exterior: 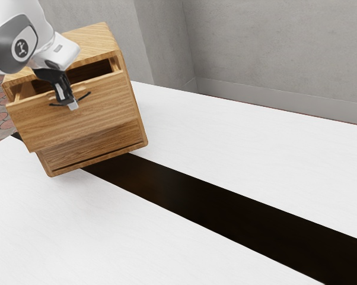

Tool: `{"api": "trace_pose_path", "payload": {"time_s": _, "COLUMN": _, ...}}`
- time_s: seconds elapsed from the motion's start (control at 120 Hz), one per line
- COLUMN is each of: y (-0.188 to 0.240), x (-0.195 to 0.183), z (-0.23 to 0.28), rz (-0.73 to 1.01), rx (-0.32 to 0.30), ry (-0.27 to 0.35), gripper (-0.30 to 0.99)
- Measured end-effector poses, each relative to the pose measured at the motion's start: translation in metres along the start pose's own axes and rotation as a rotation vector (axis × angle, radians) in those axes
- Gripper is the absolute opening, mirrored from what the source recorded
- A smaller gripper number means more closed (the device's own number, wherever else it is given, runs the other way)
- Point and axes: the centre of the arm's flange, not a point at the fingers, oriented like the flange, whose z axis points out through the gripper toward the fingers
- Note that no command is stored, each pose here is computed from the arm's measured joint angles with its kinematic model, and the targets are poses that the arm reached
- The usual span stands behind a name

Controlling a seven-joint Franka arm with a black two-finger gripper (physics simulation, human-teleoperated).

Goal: Pull the drawer handle with one arm to open the drawer

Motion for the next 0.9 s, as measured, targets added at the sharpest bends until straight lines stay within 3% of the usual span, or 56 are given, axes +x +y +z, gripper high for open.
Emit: {"api": "trace_pose_path", "payload": {"time_s": 0.9, "y": 0.054, "x": 0.000, "z": -0.021, "rz": 0.003, "rx": 0.007, "ry": 0.000, "gripper": -0.09}}
